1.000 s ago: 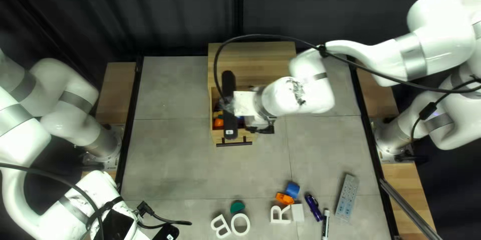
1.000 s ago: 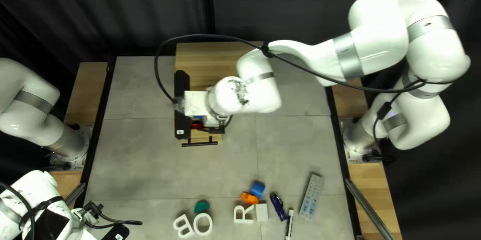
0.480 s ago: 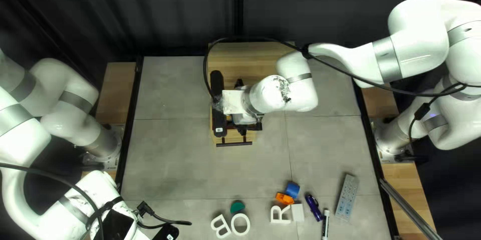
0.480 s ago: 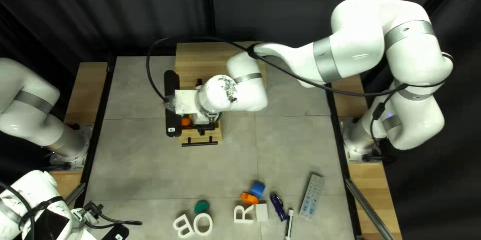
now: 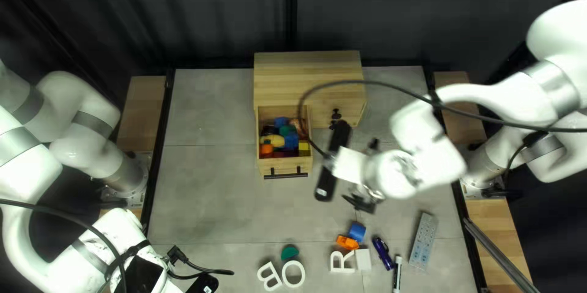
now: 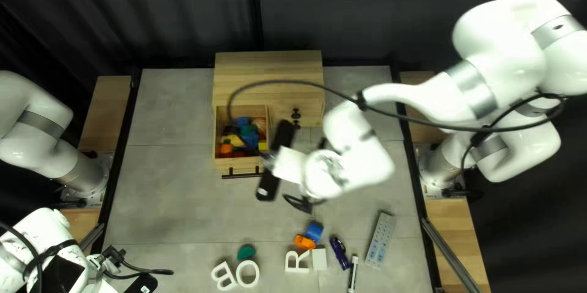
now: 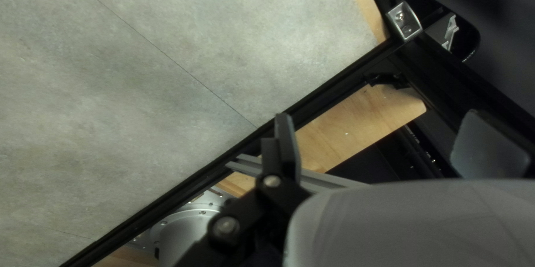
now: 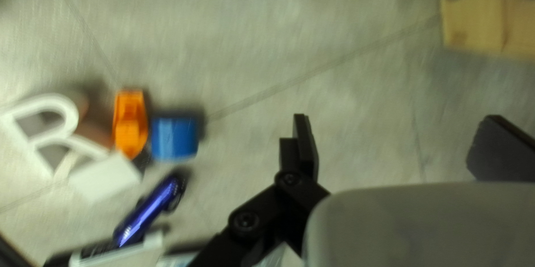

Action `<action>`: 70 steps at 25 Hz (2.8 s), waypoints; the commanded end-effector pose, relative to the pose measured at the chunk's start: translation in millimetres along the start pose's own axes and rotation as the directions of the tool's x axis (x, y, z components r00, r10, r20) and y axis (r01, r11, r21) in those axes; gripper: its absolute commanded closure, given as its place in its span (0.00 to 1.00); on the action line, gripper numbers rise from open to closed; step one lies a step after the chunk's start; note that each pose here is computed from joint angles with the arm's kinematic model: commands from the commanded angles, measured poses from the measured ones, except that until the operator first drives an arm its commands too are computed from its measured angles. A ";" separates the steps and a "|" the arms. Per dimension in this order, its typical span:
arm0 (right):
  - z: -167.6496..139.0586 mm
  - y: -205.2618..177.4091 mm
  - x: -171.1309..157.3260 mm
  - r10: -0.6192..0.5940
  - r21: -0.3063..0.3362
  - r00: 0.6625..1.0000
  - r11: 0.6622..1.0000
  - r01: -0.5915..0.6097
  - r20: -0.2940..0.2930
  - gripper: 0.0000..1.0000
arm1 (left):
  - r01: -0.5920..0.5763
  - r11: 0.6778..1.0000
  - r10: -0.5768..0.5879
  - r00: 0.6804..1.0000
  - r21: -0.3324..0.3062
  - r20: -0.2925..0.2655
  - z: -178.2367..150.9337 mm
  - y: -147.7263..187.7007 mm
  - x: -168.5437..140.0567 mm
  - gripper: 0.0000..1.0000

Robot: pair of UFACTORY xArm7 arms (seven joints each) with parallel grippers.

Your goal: Open drawers and place objects into drawer and close

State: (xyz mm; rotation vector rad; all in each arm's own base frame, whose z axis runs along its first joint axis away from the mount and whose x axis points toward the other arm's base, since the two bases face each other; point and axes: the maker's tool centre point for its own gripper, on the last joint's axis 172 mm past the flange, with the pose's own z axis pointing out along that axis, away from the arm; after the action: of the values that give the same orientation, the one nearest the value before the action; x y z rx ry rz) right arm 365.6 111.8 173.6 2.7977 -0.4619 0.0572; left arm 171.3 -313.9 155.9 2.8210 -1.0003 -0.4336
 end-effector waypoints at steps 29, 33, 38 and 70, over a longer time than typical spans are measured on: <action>33.1 -81.1 -47.4 -0.800 -0.066 0.597 0.600 0.797 -0.062 0.00 | 0.000 1.000 0.000 1.000 0.000 0.000 0.0 0.0 0.0 0.00; 31.5 -87.9 -43.8 -0.849 -0.086 0.520 0.527 0.845 -0.089 0.00 | 0.000 1.000 0.000 1.000 0.000 0.000 0.0 0.0 0.0 0.00; 41.4 -98.2 -25.3 -0.903 -0.057 0.412 0.421 0.905 -0.123 0.00 | 0.000 1.000 0.000 1.000 0.000 0.000 0.0 0.0 0.0 0.00; 113.9 -103.9 1.8 -0.944 0.033 0.291 0.290 0.957 -0.155 0.00 | 0.000 1.000 0.000 1.000 0.000 0.000 0.0 0.0 0.0 0.00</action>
State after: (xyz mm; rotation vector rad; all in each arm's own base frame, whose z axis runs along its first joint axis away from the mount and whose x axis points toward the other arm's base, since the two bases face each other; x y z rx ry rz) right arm 398.2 171.1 35.0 2.6402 1.3660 -0.0407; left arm 171.3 -313.9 155.9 2.8210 -1.0003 -0.4335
